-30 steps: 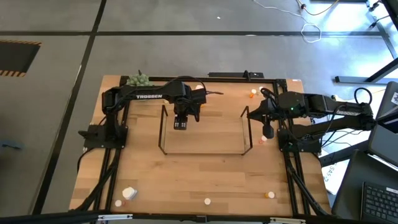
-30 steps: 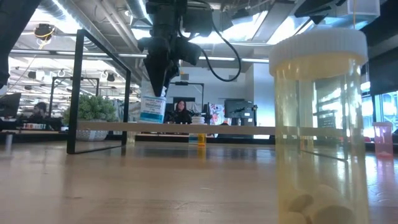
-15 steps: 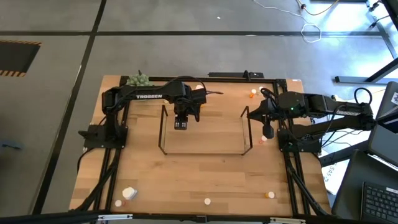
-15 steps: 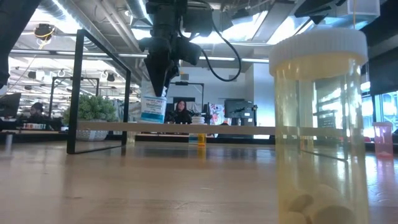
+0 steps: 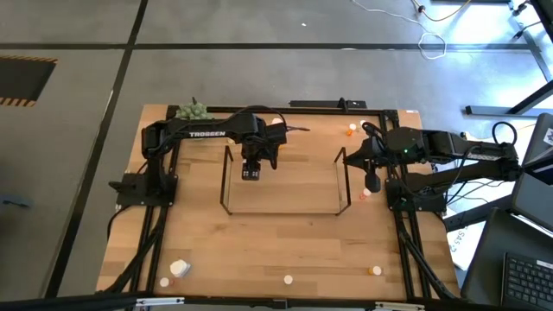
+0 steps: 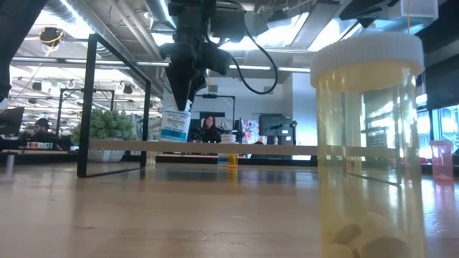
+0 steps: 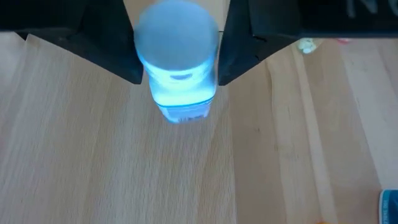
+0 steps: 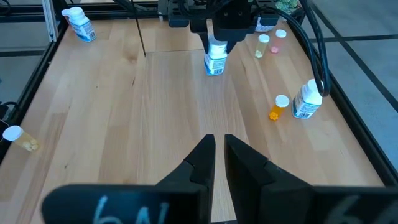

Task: Pick and place medicine bottles onto shelf by color
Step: Put the middle left white pill bottle on the shelf, then put the right pink pill bottle on the shelf

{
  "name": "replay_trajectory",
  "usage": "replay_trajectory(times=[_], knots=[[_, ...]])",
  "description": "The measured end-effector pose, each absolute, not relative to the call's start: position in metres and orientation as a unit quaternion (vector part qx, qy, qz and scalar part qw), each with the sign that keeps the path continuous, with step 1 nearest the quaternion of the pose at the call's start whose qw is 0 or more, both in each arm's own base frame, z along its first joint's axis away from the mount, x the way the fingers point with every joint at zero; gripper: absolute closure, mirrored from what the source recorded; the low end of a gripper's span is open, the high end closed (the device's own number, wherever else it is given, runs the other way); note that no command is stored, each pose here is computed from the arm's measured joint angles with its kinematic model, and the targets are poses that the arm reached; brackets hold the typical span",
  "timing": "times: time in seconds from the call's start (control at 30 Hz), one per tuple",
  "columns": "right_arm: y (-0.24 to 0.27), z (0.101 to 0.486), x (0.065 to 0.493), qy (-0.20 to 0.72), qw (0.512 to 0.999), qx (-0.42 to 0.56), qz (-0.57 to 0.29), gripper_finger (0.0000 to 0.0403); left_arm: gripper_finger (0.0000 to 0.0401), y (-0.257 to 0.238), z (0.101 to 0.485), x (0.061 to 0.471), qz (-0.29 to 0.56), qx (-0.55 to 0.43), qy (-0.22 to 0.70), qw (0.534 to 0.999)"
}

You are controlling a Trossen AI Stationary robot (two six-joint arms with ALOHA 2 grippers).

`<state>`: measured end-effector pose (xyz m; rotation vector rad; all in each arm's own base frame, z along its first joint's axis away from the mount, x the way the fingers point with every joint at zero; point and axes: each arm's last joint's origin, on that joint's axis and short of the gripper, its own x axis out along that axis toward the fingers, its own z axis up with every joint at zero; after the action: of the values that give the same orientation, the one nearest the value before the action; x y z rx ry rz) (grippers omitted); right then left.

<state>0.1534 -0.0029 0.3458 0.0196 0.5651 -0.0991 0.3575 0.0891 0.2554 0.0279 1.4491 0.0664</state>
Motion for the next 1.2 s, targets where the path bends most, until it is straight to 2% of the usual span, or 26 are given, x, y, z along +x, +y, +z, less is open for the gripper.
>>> replay_trajectory(times=[0.27, 0.57, 1.03, 1.2], knots=[[-0.003, 0.346, 0.153, 0.279, 0.959, 0.01, -0.049, 0.0363, 0.0164, 0.089, 0.255, 0.357, 0.032, 0.013, 0.663, 0.748], [-0.003, 0.346, 0.153, 0.279, 0.959, 0.01, -0.049, 0.0363, 0.0161, 0.088, 0.262, 0.352, 0.041, 0.004, 0.675, 0.737], [-0.003, 0.346, 0.153, 0.279, 0.959, 0.01, -0.049, 0.0363, 0.016, 0.088, 0.296, 0.354, 0.075, 0.04, 0.663, 0.744], [-0.003, 0.346, 0.153, 0.279, 0.959, 0.01, -0.049, 0.0363, 0.016, 0.087, 0.326, 0.347, 0.113, 0.046, 0.633, 0.764]])
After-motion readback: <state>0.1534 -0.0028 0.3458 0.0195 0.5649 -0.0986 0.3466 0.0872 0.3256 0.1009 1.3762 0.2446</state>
